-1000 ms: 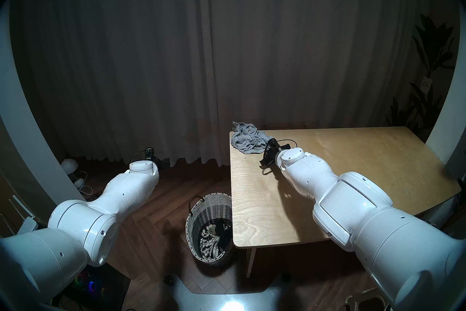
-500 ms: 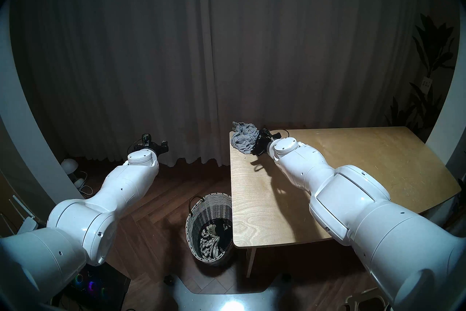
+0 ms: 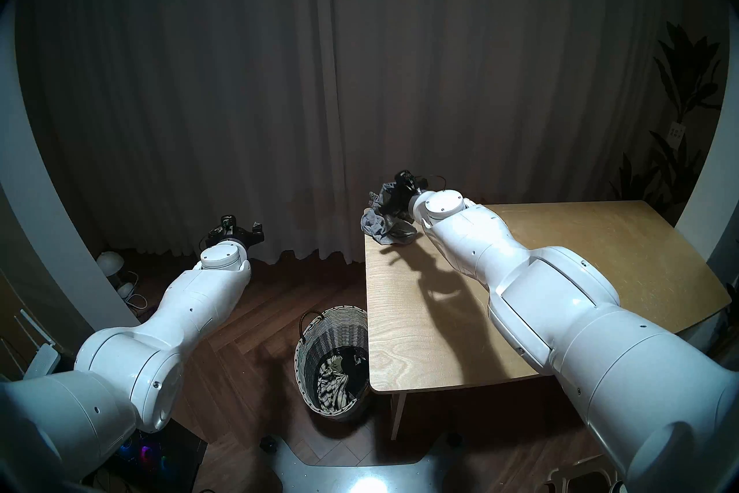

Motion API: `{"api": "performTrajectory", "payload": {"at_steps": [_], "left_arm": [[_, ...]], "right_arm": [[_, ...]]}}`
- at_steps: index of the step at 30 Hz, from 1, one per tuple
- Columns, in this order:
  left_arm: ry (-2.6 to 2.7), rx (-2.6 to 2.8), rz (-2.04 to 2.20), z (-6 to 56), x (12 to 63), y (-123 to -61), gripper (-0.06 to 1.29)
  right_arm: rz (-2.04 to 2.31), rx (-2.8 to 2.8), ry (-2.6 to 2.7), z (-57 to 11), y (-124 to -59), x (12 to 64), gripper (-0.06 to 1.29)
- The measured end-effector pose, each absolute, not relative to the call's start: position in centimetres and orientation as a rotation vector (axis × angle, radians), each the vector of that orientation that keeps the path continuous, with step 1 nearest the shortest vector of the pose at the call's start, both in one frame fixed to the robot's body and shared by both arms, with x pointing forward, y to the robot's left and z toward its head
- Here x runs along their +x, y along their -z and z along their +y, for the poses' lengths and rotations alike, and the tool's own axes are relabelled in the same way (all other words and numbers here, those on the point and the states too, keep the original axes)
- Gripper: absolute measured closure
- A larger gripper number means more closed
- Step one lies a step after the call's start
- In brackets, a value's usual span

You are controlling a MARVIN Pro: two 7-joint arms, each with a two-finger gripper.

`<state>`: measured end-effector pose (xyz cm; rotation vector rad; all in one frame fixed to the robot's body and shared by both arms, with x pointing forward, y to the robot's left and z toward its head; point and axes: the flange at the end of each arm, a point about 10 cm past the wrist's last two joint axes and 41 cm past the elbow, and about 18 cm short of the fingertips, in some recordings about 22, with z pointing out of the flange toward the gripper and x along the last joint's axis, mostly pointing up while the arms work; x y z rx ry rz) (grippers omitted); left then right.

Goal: Toss clothes into the laundry hamper

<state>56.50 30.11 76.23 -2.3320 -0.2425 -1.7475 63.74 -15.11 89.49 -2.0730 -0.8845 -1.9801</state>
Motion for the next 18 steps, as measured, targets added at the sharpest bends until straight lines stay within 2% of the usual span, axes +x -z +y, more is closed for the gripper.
{"api": "performTrajectory", "payload": {"at_steps": [10,18], "left_arm": [[1.758,-2.376,-0.169,27.2,54.5,-73.2,-0.02],[2.009,-2.320,-0.048,21.6,55.9,-76.6,-0.02]], "right_arm": [[-0.884,-1.712,2.153,-9.4,-99.5,64.5,1.26],[-0.896,-1.475,2.237,-6.0,-106.5,63.9,1.26]]}}
